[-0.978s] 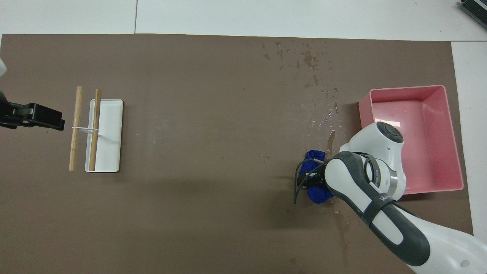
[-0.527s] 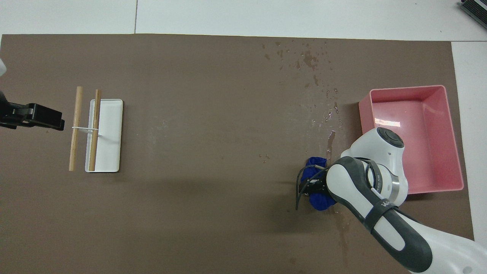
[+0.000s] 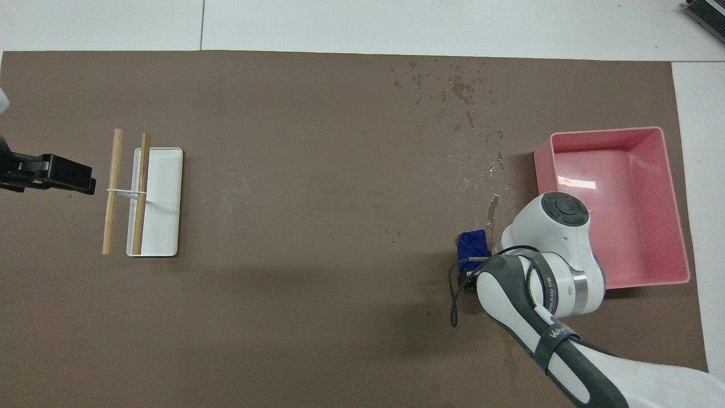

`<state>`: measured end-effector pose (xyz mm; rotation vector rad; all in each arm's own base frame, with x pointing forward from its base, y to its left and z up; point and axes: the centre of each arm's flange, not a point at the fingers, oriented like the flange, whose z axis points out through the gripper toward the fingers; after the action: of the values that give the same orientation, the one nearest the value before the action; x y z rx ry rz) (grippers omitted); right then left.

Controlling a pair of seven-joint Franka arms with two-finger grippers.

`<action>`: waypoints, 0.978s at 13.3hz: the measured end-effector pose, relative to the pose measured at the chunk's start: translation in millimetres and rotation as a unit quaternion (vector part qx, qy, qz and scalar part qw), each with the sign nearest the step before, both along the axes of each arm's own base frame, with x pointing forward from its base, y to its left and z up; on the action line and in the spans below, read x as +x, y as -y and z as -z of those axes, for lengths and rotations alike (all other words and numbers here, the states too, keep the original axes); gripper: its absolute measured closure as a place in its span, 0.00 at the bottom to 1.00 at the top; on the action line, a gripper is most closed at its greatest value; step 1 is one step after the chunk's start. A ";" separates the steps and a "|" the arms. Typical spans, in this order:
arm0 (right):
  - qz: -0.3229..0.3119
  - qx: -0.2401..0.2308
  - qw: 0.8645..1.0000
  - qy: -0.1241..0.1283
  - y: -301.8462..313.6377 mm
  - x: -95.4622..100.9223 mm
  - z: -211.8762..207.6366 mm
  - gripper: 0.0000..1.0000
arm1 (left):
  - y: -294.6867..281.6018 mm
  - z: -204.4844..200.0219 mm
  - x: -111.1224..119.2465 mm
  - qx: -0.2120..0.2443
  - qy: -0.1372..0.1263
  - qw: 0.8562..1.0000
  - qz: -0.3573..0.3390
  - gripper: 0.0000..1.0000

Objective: Wipe water with towel using both arms
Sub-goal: 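Wipe the towel with the right gripper across the wet area again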

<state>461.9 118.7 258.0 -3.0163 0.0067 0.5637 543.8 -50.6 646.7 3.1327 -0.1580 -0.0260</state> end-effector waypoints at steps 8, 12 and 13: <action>-0.096 0.012 0.977 0.192 28.1 76.0 -9.0 1.00 | 0.0 0.0 0.0 0.000 0.000 1.000 0.000 0.00; -0.130 -0.004 0.964 0.232 49.6 130.3 -11.9 1.00 | 0.0 0.0 0.0 0.000 0.000 1.000 0.000 0.00; -0.131 -0.004 0.964 0.231 49.7 135.5 -9.3 1.00 | 0.0 0.0 0.0 0.000 0.000 1.000 0.000 0.00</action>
<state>597.4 69.0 267.3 -3.0946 -0.4206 -0.1421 543.8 -50.6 646.7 3.1327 -0.1580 -0.0261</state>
